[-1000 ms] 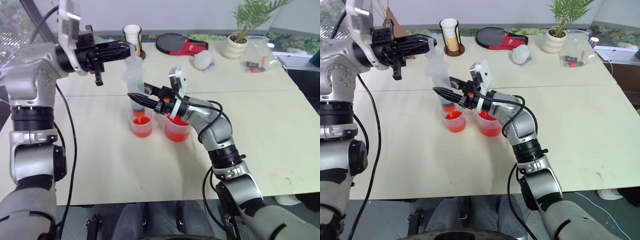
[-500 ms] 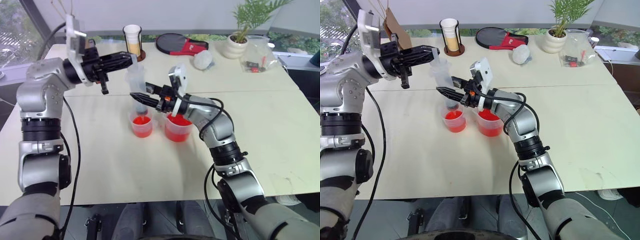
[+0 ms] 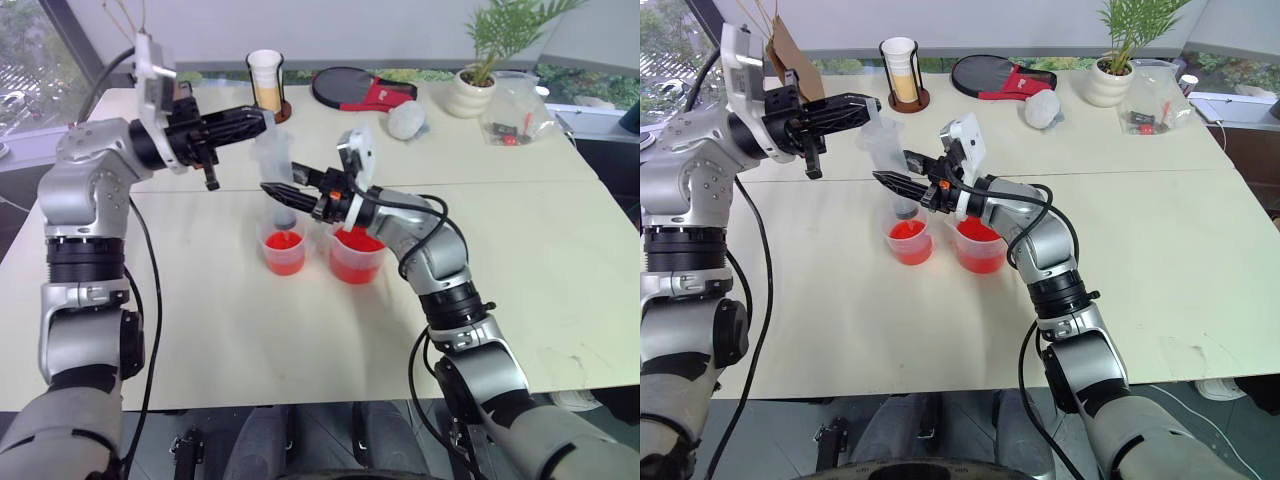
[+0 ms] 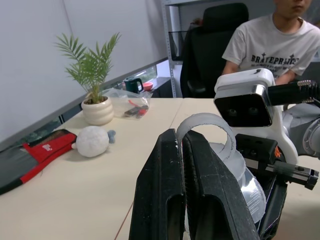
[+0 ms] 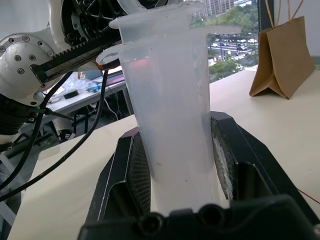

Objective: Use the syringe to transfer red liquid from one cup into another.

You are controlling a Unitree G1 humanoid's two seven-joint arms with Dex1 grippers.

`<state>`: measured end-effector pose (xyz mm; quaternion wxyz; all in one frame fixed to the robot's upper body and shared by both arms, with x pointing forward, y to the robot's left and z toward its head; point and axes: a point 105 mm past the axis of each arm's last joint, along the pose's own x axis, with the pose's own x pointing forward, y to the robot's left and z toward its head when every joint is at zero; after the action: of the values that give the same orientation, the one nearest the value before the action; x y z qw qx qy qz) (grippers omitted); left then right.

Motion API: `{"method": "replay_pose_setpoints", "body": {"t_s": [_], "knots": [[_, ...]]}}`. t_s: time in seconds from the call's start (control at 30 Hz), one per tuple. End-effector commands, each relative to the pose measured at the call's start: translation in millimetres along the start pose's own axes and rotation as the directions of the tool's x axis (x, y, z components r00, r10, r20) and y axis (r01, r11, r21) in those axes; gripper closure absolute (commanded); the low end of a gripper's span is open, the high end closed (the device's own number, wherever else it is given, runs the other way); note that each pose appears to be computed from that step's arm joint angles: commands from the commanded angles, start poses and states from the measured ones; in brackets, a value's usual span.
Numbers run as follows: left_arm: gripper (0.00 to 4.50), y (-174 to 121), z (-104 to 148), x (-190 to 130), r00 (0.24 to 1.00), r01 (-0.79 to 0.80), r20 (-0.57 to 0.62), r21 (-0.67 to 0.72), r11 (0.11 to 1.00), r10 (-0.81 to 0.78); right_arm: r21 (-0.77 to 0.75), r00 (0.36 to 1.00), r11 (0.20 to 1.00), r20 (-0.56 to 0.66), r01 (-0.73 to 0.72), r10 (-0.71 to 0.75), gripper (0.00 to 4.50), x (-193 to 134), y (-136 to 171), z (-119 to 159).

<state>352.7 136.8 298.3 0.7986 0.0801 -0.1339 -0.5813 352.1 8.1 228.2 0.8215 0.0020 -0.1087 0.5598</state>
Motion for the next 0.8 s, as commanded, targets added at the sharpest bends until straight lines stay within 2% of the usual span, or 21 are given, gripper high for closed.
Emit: {"method": "replay_pose_setpoints", "body": {"t_s": [0.03,0.2,0.4,0.53,0.7,0.8], "knots": [[2.70,-7.3,-22.7,8.6,0.996,0.049,-0.071,-0.082,0.995,-0.055,-0.140,0.978,0.989,0.198,-0.045,0.072,3.09,6.9,16.5,65.4],[0.23,10.2,-16.9,-6.7,0.997,-0.045,-0.068,-0.064,0.997,0.041,-0.158,0.982,0.986,0.171,-0.051,0.078,3.09,6.3,16.7,60.9],[0.23,25.2,19.1,-58.7,0.982,-0.177,0.051,-0.122,0.977,0.184,-0.091,0.973,0.995,0.222,-0.042,0.062,3.09,0.5,14.0,77.2],[0.23,20.2,24.4,-83.7,0.967,-0.234,0.063,-0.150,0.961,0.245,0.017,0.965,0.998,0.258,-0.053,0.047,3.09,-5.9,13.9,88.5],[0.23,-2.4,13.4,-75.7,0.981,-0.189,0.019,-0.167,0.968,0.195,0.148,0.964,0.989,0.265,-0.001,-0.038,3.09,-15.9,-5.2,100.0],[0.23,-17.4,4.7,-62.3,0.991,-0.136,-0.016,-0.172,0.976,0.135,0.244,0.957,0.968,0.260,0.063,-0.128,3.09,-30.1,-25.8,119.6]]}}
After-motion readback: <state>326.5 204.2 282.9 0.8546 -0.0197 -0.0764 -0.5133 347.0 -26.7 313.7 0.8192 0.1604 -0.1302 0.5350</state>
